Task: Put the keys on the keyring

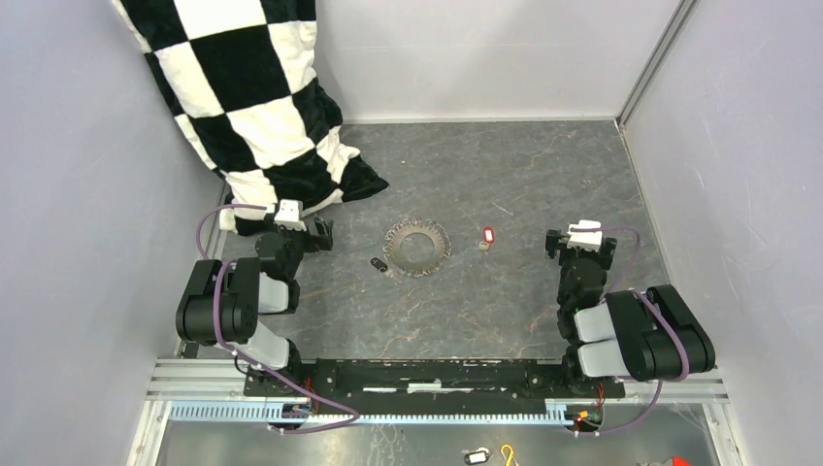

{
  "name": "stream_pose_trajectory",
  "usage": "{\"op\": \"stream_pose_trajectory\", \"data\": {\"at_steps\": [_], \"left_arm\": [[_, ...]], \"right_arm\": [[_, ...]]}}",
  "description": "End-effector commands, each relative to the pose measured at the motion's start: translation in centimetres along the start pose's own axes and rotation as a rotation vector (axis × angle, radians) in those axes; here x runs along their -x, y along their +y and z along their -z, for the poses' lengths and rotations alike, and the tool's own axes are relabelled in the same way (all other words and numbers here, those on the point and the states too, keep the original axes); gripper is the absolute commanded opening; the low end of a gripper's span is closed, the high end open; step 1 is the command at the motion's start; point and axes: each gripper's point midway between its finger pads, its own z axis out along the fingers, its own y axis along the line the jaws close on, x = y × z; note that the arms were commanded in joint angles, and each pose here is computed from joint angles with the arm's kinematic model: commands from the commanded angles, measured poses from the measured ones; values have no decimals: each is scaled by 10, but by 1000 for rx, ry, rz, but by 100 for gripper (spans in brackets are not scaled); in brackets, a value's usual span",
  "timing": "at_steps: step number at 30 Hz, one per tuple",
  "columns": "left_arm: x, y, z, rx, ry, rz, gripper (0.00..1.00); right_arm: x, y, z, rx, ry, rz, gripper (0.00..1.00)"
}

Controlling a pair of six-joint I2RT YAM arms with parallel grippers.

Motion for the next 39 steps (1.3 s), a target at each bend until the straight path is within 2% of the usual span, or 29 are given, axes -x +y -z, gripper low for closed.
{"op": "stream_pose_trajectory", "data": {"at_steps": [1, 5, 6, 7, 9, 10, 11, 14, 18, 22, 25, 29, 34, 39], "left_arm": [[14, 3, 0, 16, -53, -21, 100], [14, 3, -1, 17, -49, -19, 100], [14, 3, -1, 17, -49, -20, 100], [15, 3, 1, 16, -55, -21, 100], [23, 4, 1, 10, -60, -11, 100], [27, 5, -3, 9, -41, -6, 100], [29, 5, -8, -2, 5, -5, 100], [19, 1, -15, -63, 251, -22, 100], [24, -16, -15, -208, 412, 3, 100], [22, -26, -10, -291, 521, 122, 100], [27, -34, -8, -353, 579, 192, 100], [35, -35, -4, -368, 621, 204, 100], [48, -34, 7, -357, 619, 181, 100], [56, -37, 20, -367, 617, 166, 100]], "right_arm": [[-9, -13, 19, -36, 0, -1, 98], [7, -6, -18, -86, 200, -10, 98], [24, 2, -26, -44, 176, -39, 98], [42, 9, -29, -17, 130, -147, 98], [53, 7, -26, -68, 117, -509, 98], [57, 12, -25, -29, 128, -619, 98], [72, 21, -26, 81, 88, -612, 98], [87, 65, -26, 265, 174, -471, 98], [95, 150, 7, 414, 259, -117, 98], [96, 230, 54, 642, 270, -20, 98], [103, 285, 92, 803, 236, 50, 98], [86, 349, 131, 932, 260, 221, 98], [73, 406, 164, 1051, 268, 310, 87], [60, 429, 168, 1076, 302, 308, 74]]}}
